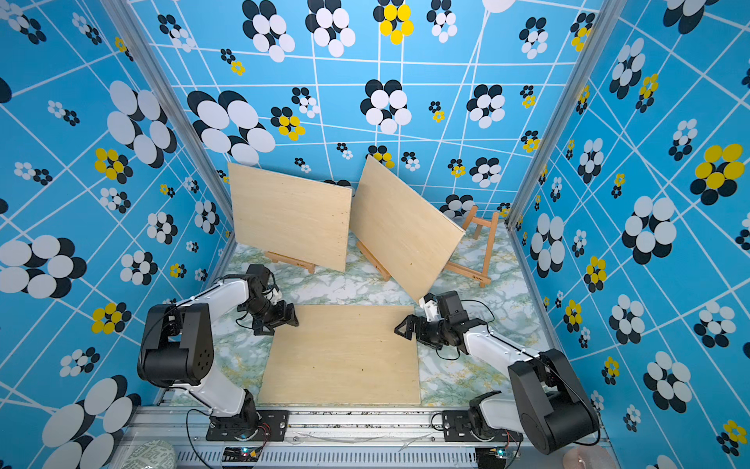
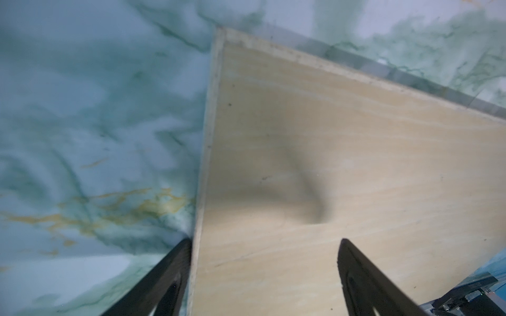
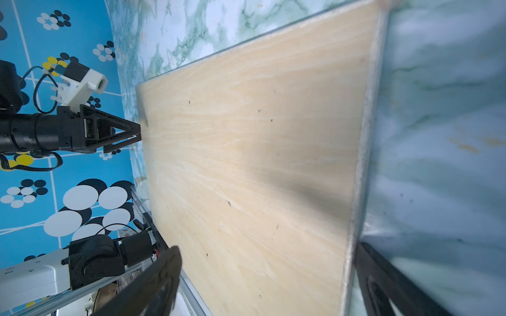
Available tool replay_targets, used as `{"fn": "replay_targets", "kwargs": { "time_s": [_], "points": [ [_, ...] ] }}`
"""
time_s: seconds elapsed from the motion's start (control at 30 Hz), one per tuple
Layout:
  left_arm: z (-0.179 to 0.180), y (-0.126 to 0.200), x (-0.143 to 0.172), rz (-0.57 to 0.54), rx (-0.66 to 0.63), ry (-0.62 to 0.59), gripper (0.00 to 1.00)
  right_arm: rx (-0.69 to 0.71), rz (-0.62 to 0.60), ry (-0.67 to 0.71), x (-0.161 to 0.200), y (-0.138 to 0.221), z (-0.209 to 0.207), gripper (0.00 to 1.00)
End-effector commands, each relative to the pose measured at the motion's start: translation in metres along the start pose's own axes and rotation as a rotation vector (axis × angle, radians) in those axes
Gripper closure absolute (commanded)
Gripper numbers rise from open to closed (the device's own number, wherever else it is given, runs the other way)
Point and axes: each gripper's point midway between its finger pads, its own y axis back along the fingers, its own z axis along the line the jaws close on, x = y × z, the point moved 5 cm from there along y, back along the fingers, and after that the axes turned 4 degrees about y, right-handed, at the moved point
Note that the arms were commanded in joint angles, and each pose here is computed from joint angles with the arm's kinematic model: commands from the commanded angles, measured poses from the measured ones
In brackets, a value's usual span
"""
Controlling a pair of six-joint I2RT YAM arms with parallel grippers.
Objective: Assemble the easel
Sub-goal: Pick up the drawing board from the center of the board.
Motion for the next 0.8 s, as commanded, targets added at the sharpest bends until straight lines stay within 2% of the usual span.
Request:
{"fn": "replay_targets", "kwargs": {
  "time_s": [0.0,0.5,0.77],
  "points": [
    [-0.03,-0.026,0.01,0.1,0.258,-0.031,0.15,-0.17,0.089,-0.006,0.02,0.004,0.027,0.01],
    [-0.042,-0.022,0.01,0.105,0.384,-0.02,0.16,-0.292,0.006,0.006,0.018,0.021,0.048,0.0],
    [-0.034,-0.019,0.007,0.092,0.365,-0.004,0.16,-0.341,-0.022,0.016,0.015,0.039,0.065,0.01]
  ]
}}
